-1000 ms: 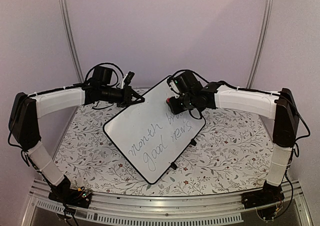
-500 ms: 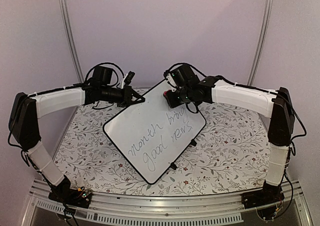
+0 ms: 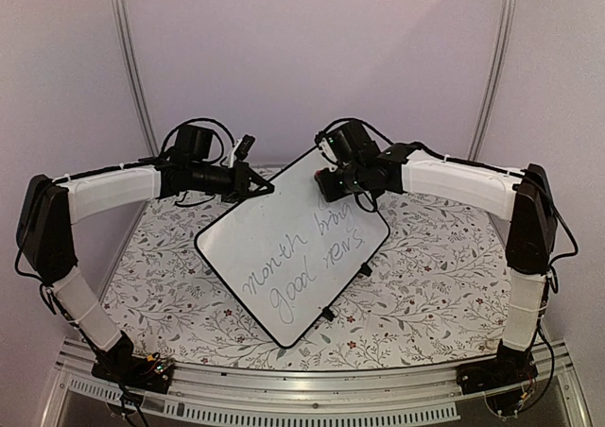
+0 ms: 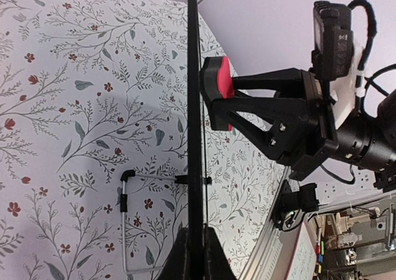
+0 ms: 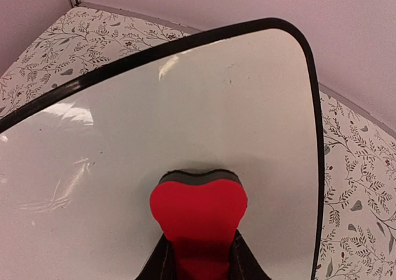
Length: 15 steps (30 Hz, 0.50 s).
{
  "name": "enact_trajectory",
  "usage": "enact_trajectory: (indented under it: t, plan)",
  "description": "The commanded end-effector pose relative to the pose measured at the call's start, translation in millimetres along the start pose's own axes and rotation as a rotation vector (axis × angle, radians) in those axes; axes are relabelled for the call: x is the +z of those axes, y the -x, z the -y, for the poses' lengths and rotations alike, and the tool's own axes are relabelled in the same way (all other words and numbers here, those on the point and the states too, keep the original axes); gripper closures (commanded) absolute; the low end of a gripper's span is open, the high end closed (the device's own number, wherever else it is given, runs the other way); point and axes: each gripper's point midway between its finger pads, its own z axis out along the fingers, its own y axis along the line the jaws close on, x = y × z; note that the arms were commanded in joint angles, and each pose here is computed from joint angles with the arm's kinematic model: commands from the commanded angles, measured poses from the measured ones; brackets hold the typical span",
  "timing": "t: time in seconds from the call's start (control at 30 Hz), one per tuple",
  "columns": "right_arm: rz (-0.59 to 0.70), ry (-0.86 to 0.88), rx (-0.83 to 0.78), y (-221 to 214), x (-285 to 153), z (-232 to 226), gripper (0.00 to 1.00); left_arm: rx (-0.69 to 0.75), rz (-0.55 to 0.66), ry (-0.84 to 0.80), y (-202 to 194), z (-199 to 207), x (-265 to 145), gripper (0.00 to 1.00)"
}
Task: Erase the whiteboard
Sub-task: Erase the whiteboard at the center of the board.
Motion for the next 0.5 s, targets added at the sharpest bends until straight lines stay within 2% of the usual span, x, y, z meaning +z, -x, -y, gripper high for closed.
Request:
enact_trajectory:
  t: [0.0,0.23,0.47]
  plan:
    - [-0.042,0.014,-0.005,-18,7,0,1.0,0.006,-0.077,-0.014,-25,-2,11,1.0]
    - [-0.068,0.03,-0.001,-38,0,2,1.0,0.0,-0.082,-0.01,-27,-5,13,1.0]
    - [-0.062,0.044,0.013,-40,-10,3,1.0,0.002,-0.081,-0.009,-26,-4,12,1.0]
